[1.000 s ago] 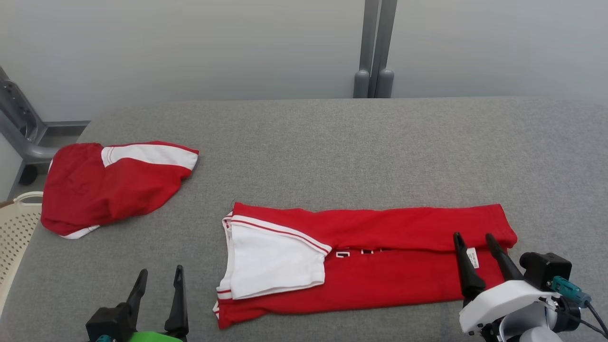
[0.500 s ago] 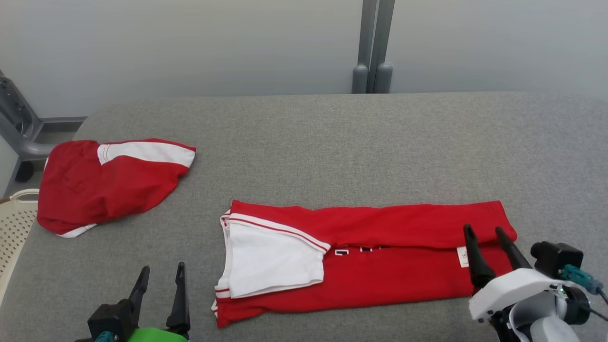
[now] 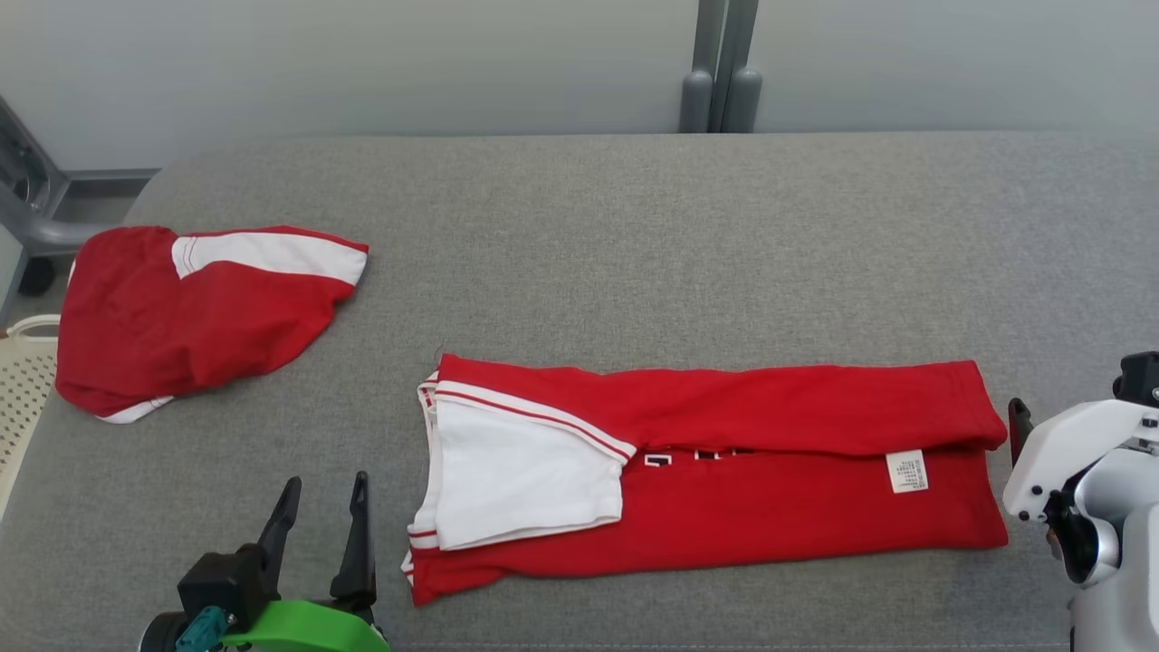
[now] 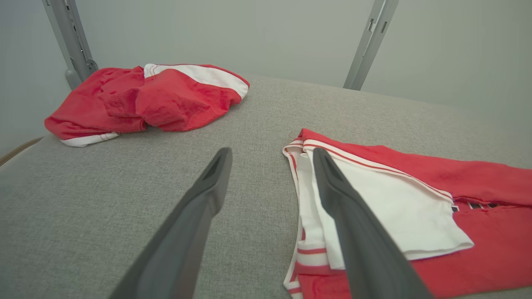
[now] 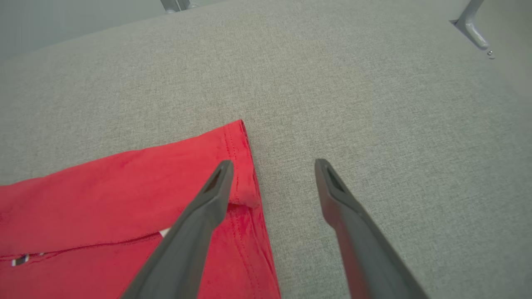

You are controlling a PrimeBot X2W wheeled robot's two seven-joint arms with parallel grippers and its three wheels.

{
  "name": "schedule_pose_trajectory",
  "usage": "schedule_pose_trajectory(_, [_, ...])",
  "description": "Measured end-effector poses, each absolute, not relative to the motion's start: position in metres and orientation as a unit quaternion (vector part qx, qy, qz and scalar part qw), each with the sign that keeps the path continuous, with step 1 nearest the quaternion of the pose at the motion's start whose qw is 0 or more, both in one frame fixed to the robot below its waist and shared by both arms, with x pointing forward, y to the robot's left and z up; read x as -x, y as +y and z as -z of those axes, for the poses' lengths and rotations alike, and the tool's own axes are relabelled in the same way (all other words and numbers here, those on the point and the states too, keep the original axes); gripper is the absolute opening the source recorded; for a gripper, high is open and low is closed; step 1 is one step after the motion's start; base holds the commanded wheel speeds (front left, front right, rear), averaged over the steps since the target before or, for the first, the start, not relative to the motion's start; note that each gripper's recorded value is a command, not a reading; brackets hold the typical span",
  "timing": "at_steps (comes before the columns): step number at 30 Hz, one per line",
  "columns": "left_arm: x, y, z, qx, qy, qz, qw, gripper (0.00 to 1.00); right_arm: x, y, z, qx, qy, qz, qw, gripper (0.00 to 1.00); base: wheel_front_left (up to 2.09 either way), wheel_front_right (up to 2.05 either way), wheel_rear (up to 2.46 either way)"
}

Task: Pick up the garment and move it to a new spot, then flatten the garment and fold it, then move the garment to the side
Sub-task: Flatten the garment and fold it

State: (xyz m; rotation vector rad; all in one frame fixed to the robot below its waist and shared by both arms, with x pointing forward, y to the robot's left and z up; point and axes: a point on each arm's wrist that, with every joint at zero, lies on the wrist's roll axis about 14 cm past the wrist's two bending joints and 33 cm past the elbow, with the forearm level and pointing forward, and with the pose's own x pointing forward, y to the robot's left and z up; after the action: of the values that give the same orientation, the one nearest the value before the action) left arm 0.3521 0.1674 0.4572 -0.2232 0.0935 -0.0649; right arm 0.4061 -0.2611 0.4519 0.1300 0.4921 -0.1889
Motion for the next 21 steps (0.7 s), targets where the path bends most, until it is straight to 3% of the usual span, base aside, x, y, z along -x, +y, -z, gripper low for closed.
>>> schedule_pose_trajectory(9, [-0.364,0.171,-0.447,0.110,0.061,0.028,0.992,1.00,-0.418,-0.248,-0.418,-0.051,0.348,0.081,0.933,1.00,0.00,0.00,0.00])
schedule_pose_trajectory(21, [-0.364,0.175,-0.437,0.114,0.075,0.019,0.990,1.00,-0.409,-0.242,-0.404,-0.040,0.407,0.071,0.910,1.00,0.00,0.00,0.00])
